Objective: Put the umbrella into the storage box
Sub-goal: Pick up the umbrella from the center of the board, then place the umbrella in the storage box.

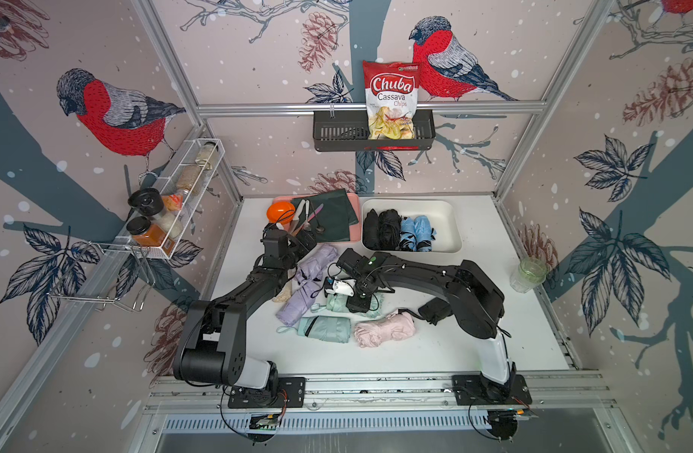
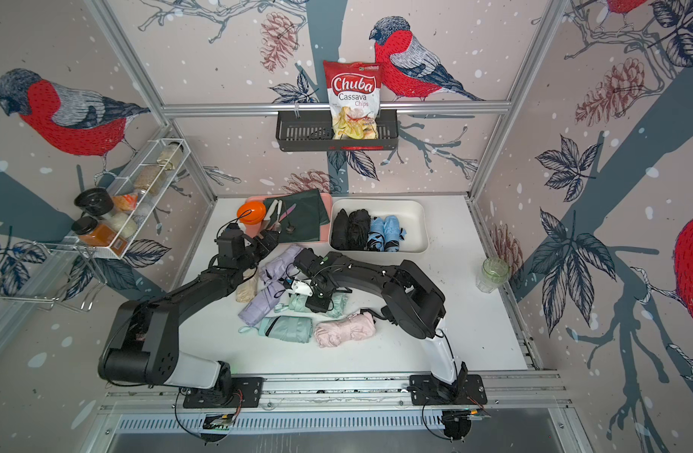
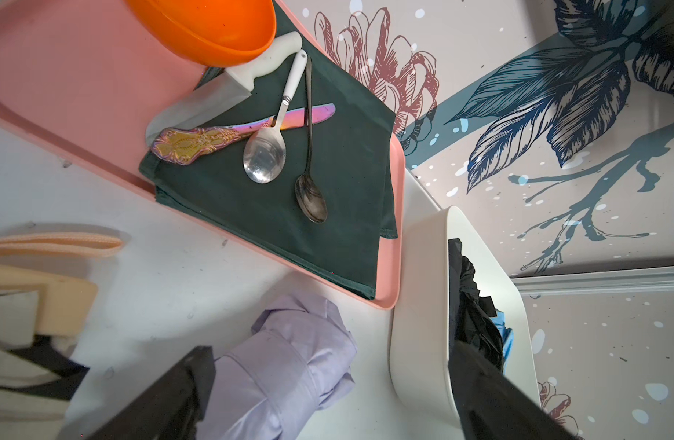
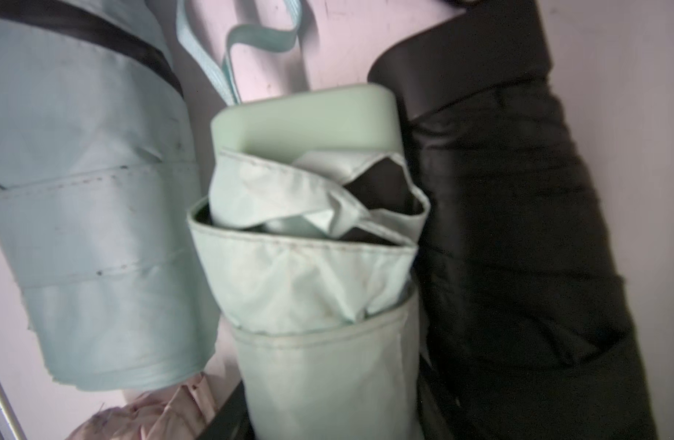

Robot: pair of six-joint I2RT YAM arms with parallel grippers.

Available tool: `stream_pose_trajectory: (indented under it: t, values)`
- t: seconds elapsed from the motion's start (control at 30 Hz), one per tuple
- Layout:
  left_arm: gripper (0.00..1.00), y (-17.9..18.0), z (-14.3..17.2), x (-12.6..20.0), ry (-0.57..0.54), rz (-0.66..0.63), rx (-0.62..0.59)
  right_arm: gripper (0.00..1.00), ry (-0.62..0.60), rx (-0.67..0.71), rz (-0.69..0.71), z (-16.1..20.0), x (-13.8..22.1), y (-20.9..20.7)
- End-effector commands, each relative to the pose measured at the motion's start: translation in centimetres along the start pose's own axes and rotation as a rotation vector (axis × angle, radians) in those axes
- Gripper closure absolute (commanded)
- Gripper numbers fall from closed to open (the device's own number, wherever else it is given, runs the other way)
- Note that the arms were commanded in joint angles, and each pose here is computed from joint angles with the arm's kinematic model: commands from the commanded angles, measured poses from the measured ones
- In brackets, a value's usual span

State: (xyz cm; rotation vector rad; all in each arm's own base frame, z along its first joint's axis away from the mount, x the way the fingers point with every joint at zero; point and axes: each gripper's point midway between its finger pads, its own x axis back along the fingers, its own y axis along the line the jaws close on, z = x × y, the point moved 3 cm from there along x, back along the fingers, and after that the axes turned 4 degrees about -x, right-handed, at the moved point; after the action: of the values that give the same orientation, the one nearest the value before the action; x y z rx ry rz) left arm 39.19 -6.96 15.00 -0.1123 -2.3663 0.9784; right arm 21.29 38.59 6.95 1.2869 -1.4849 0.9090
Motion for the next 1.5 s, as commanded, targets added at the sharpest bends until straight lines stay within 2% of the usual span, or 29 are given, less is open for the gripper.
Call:
stream_pose_trajectory:
  t: [0.0, 0.23, 0.4, 0.67, 0.87, 1.03, 1.2, 1.37, 1.47]
  values:
    - [0.01, -1.2, -1.1, -0.1, -0.038, 0.055, -0.017, 0.52, -0.025, -0.005, 0.027, -0.6, 1.3, -0.2]
    - [0.01, -1.4, -1.5, 0.2, -0.055, 0.051, -0.03, 0.6, -0.077, -0.028, 0.053, -1.3, 3.3, -0.1]
    - [0.01, -1.7, -1.9, 0.6, -0.073, 0.052, -0.042, 0.64, -0.172, -0.069, 0.099, -1.8, 6.5, -0.1]
    - [0.01, -2.3, -2.4, 1.3, -0.098, 0.07, -0.058, 0.64, -0.418, -0.319, 0.247, -0.9, 14.6, -4.2]
    - [0.01, -3.1, -2.1, 1.2, -0.083, 0.113, -0.081, 0.64, -0.587, -0.608, 0.4, 2.7, 20.6, -10.3]
    - [0.01, -6.1, -0.6, 0.0, -0.025, 0.202, -0.156, 0.63, -0.673, -0.93, 0.544, 8.5, 24.1, -17.6]
    - [0.01, -10.0, 2.4, -2.5, 0.098, 0.297, -0.234, 0.62, -0.692, -1.074, 0.623, 12.8, 24.8, -22.4]
    - [0.01, -12.7, 5.2, -4.5, 0.203, 0.382, -0.264, 0.62, -0.61, -1.176, 0.645, 16.2, 23.5, -26.4]
    - [0.01, -12.8, 6.5, -5.5, 0.25, 0.391, -0.269, 0.62, -0.564, -1.212, 0.633, 17.7, 22.0, -28.4]
